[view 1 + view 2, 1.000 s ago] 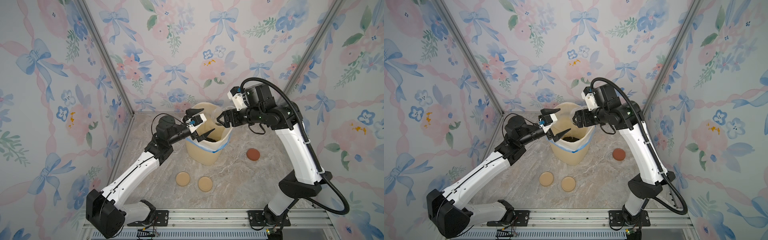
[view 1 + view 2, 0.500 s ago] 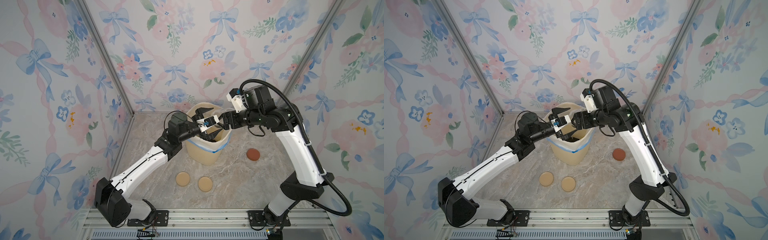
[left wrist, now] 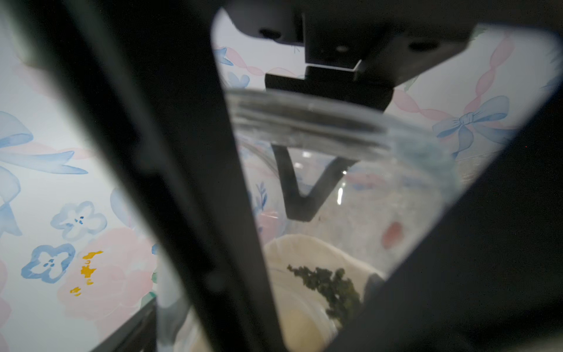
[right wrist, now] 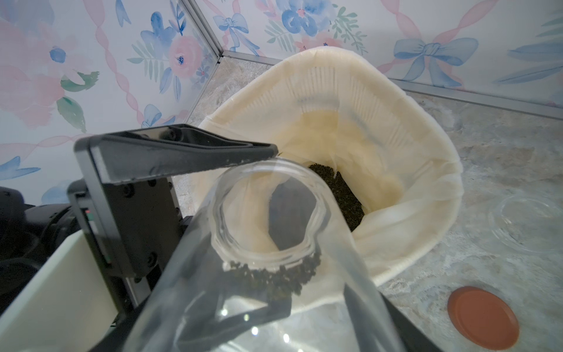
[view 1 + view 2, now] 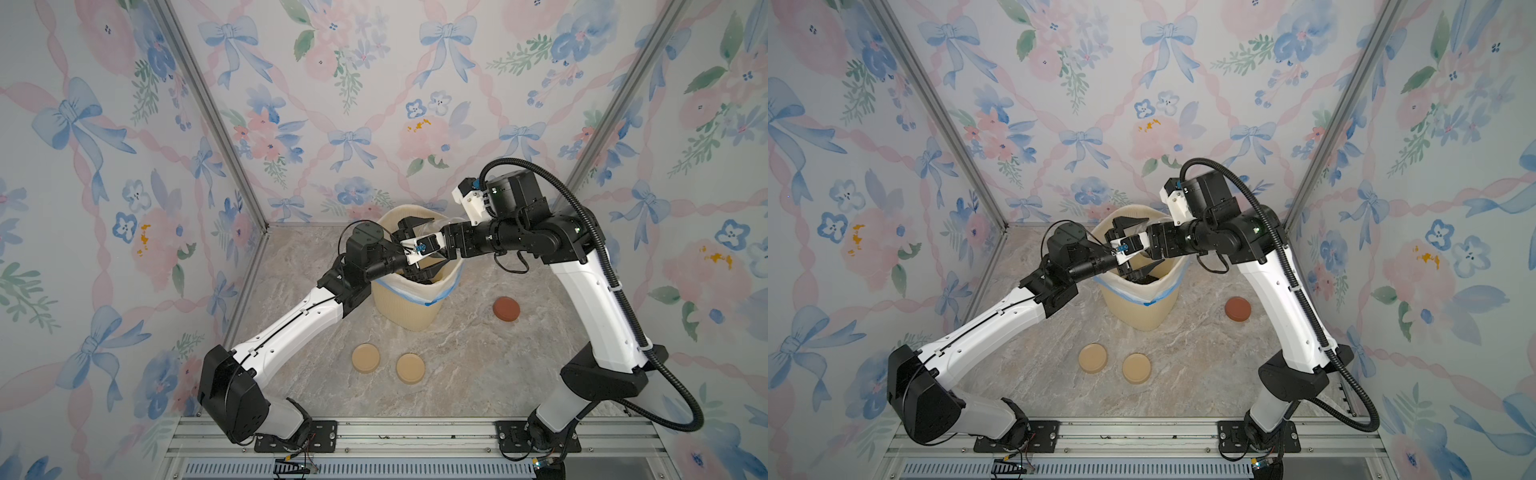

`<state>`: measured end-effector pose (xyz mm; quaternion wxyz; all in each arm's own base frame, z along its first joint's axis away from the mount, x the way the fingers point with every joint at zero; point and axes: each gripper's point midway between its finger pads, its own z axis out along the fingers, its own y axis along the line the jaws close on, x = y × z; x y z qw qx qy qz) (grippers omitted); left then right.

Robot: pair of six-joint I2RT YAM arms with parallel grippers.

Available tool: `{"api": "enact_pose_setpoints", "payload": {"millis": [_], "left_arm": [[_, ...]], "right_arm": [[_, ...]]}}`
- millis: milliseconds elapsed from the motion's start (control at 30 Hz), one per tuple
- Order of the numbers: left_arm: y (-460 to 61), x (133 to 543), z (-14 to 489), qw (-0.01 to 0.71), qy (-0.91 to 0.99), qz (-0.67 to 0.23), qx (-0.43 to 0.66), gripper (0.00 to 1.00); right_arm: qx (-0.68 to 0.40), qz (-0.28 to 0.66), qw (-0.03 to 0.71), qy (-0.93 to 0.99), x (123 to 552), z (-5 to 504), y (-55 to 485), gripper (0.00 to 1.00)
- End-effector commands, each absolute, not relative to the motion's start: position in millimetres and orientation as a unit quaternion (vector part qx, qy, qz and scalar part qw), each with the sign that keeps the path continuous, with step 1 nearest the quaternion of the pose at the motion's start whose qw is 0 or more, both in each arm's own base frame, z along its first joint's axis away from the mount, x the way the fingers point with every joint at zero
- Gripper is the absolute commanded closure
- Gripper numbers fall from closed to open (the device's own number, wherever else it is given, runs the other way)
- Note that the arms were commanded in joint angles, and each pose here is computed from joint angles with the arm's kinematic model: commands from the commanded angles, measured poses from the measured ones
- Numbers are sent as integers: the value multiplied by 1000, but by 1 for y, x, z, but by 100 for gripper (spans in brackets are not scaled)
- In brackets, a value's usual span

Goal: Empty moldy tea leaves from jars
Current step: Pour the moldy tea leaves from the jar into the trash bin.

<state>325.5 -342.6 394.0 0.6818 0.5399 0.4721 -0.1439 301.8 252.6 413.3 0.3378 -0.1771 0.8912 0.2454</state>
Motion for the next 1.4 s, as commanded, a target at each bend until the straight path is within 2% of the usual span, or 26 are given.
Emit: {"api": "enact_pose_setpoints", "payload": {"millis": [0,433,500,600,767,967,1000,1100,1200,1267,1367], "left_arm": [[-353,322,399,682,458,-149,551,2],[-361,319,401,679,456,-166,551,4],[-361,319,400,678,457,-169,550,7],[-362,316,400,677,456,-175,551,24],[-362,316,401,678,457,-179,547,27],[-359,317,402,684,457,-175,541,37],[-359,316,402,685,456,-176,540,36],[-359,314,404,689,454,-181,535,19],[-358,314,407,693,452,-185,530,7],[-358,313,408,697,448,-186,529,3],[-358,313,410,700,444,-185,527,2]], "right_arm": [[-185,286,338,877,295,425,262,37],[-180,305,311,882,297,415,269,37],[-180,312,308,880,297,415,269,37],[-180,320,304,879,295,417,267,37],[-178,326,291,882,292,414,265,35],[-173,330,289,882,292,413,264,32],[-173,332,290,881,293,414,264,32],[-172,340,290,878,294,415,267,35],[-170,347,283,878,295,414,269,37],[-170,348,282,878,294,414,270,38],[-170,349,280,878,294,414,270,38]]}}
